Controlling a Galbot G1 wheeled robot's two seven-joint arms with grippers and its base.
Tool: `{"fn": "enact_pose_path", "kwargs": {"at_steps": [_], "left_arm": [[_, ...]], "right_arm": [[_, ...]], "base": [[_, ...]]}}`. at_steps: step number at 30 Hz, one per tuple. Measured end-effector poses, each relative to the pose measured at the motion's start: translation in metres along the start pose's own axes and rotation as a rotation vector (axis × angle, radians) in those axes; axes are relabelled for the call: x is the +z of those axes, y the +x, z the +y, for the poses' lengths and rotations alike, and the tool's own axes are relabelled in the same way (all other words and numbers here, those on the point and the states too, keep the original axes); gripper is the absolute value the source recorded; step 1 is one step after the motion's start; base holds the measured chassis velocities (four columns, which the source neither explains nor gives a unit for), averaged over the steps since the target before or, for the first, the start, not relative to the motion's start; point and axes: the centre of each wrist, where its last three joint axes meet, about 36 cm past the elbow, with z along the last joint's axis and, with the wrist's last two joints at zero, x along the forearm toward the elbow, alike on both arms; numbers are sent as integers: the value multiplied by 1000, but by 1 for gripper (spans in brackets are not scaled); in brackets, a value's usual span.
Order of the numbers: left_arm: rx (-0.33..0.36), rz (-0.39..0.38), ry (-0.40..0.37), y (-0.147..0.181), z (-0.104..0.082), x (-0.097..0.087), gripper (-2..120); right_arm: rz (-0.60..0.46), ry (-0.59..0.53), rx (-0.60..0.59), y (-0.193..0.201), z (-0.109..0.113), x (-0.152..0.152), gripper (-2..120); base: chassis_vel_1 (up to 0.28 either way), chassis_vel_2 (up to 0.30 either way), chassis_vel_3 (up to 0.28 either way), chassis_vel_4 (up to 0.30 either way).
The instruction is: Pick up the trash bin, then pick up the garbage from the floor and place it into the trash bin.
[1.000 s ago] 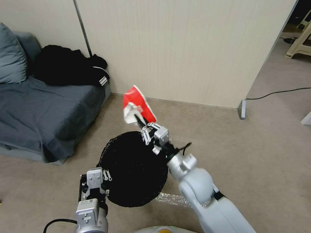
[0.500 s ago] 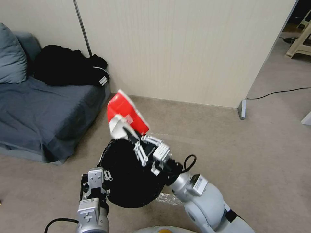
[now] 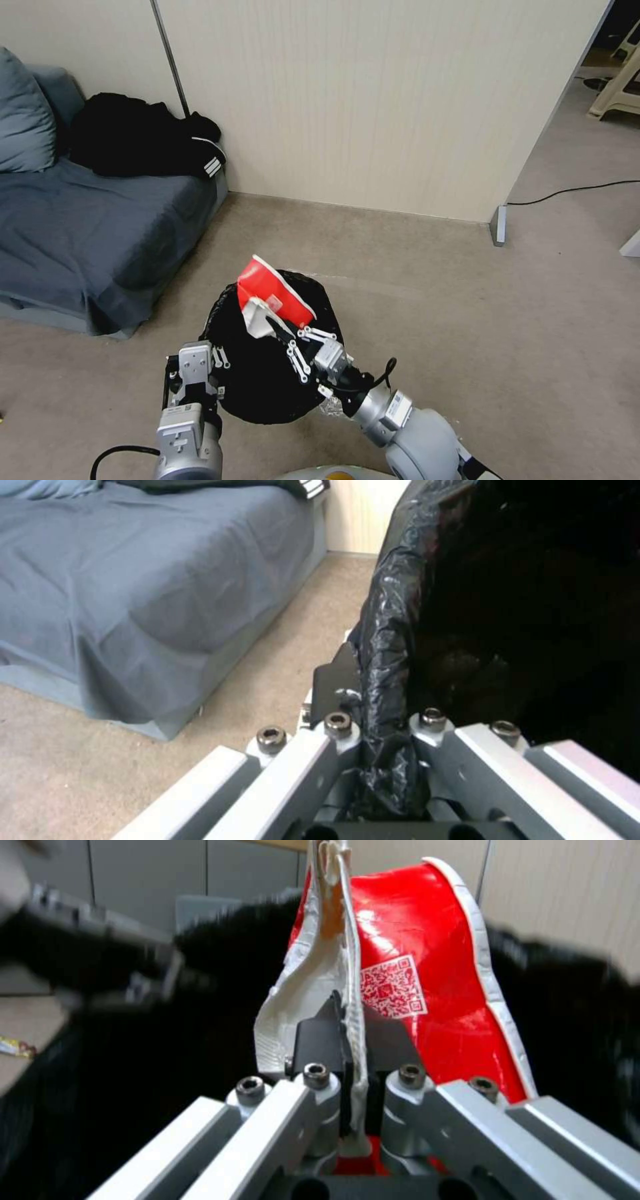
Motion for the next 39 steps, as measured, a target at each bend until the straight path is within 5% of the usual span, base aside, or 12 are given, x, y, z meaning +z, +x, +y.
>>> {"fn": "enact_pose_path", "kwargs": {"at_steps": [8,23,25,30,32,39], "left_arm": [[3,-5,10,-1,0,-3,0],[25,-20,16,0,-1,-5,0],[35,-21,13,0,-2,-4,0],[37,-21,12,1,-3,-3,0],[41,-24,4,1,-2,-3,0],[44,-32,-16,-1,-3,3,0]], "right_arm": [[35,0,17,12,4,12,2],[47,12,-16,16,13,11,54],[34,30,-29,18,11,0,76],[25,41,-33,18,10,-6,84],[-4,59,-21,18,8,-22,99],[-154,119,174,4,-12,-82,100]], "base": [[0,0,0,0],[0,0,0,0],[0,0,0,0],[0,0,0,0],[0,0,0,0],[0,0,0,0]]}}
